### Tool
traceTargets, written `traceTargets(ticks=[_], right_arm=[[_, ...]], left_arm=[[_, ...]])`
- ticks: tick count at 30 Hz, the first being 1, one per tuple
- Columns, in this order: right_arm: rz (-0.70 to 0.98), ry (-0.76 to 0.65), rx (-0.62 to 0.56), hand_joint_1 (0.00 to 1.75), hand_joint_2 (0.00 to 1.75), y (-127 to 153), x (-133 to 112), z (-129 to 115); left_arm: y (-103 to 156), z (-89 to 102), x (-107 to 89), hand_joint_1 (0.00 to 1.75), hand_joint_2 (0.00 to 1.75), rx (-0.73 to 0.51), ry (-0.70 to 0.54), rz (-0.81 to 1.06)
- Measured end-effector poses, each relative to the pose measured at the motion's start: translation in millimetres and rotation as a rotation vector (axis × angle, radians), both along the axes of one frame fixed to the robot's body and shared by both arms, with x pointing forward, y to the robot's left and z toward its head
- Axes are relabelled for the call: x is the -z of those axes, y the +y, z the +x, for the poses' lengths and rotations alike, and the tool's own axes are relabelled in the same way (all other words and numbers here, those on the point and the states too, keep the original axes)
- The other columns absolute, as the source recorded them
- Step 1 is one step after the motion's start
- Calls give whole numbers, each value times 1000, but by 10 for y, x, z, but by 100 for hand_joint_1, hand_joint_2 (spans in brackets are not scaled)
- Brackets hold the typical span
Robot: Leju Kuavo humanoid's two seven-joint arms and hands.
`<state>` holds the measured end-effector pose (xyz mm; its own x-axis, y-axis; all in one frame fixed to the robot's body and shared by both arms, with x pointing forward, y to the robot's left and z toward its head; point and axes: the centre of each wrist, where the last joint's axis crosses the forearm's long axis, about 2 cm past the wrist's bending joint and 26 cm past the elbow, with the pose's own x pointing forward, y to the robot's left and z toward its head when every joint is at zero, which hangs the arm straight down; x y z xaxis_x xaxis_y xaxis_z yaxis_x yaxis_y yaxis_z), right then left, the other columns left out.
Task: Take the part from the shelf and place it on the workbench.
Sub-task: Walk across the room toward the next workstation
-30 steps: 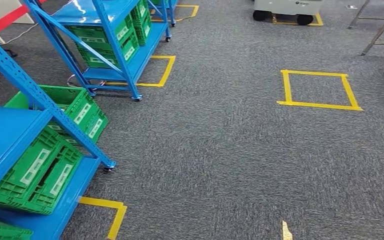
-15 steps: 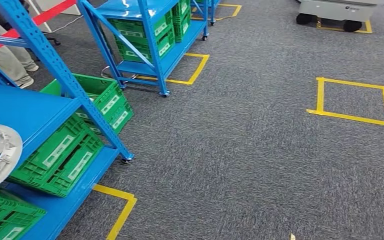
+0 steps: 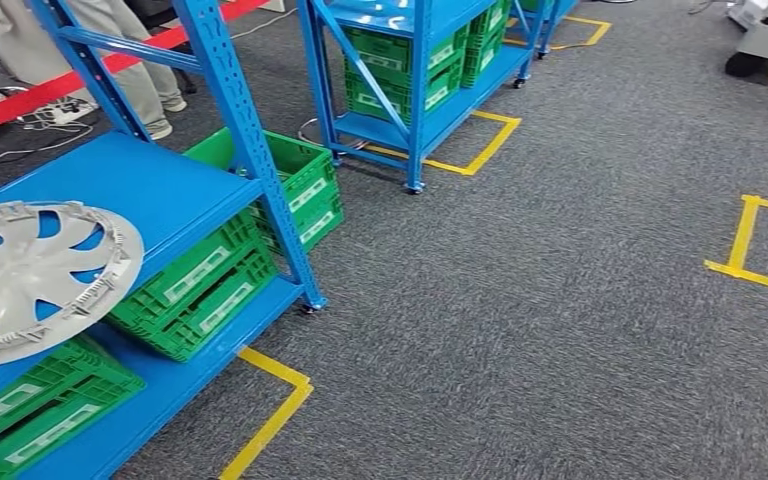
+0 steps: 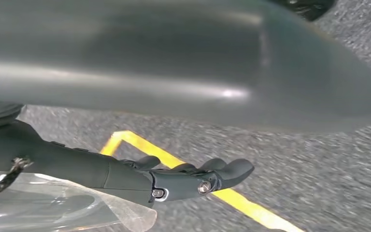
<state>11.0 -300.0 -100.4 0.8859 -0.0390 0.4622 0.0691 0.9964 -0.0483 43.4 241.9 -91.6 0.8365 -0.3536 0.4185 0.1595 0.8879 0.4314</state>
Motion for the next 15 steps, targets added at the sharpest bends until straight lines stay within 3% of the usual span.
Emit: traceTargets(ticks=[15], right_arm=[[-7,-5,-14,0,0,21,19,-9]], left_arm=[[7,2,9,0,0,6,3,4]])
